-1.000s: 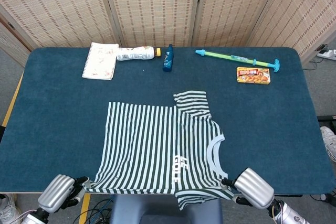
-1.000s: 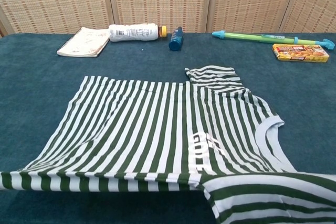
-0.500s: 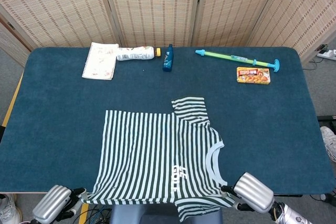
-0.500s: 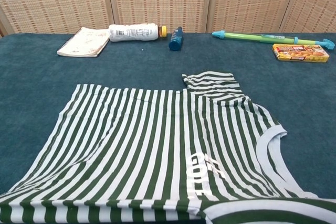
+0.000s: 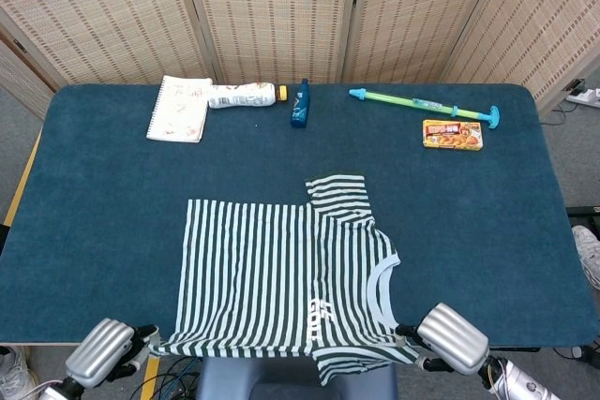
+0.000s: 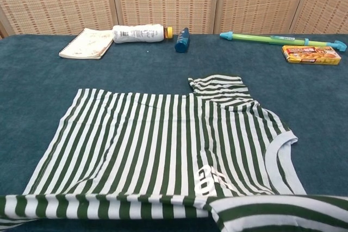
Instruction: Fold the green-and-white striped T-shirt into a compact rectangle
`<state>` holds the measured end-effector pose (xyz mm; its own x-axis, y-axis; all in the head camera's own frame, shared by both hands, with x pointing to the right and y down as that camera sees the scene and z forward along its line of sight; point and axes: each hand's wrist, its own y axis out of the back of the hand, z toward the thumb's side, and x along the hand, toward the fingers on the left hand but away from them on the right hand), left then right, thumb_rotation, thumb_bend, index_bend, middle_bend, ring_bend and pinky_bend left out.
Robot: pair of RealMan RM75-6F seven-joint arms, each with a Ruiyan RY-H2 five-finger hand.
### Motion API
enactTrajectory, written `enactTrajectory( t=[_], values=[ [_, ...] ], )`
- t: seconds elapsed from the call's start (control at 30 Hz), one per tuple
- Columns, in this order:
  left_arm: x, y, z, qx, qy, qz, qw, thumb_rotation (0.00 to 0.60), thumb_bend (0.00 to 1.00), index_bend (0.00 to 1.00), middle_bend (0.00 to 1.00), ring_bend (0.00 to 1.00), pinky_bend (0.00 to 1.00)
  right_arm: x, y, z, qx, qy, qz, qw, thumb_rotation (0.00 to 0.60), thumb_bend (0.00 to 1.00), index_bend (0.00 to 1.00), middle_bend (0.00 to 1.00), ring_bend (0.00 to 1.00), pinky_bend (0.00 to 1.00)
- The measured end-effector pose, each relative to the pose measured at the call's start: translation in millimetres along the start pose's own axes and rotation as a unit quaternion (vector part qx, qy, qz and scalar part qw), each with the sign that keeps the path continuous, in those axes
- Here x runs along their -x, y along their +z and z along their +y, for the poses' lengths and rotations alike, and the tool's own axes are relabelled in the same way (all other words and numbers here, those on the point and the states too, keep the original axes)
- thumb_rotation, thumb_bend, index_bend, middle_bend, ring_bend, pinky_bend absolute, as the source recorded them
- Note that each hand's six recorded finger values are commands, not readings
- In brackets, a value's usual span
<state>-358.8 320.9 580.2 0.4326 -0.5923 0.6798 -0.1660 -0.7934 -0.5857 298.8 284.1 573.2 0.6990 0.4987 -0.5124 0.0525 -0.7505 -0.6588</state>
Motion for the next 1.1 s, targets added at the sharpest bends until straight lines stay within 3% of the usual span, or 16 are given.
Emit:
enactTrajectory(
  t=[0.5, 0.73, 1.1],
  values=[
    [-94, -11, 31, -0.089, 0.007, -0.014, 0.9959, 0.6, 0.57, 0.58, 0.96, 0.88, 1.0, 38, -13, 11, -0.042, -0.043, -0.047, 0.9971, 0.6, 0.5, 0.73, 1.0, 1.0, 1.0],
    [-125, -14, 38, -0.117, 0.008, -0.021, 0.9929, 0.6, 0.57, 0.58, 0.96, 0.88, 1.0, 57, -23, 20, -0.084, -0.078, -0.067, 0.9912, 0.6, 0.51, 0.73, 1.0, 1.0, 1.0],
    [-174, -19, 51, -0.176, 0.022, -0.024, 0.9838, 0.6, 0.57, 0.58, 0.96, 0.88, 1.0, 84, -39, 23, -0.118, -0.098, -0.103, 0.9828, 0.6, 0.52, 0.73, 1.0, 1.0, 1.0]
  ],
)
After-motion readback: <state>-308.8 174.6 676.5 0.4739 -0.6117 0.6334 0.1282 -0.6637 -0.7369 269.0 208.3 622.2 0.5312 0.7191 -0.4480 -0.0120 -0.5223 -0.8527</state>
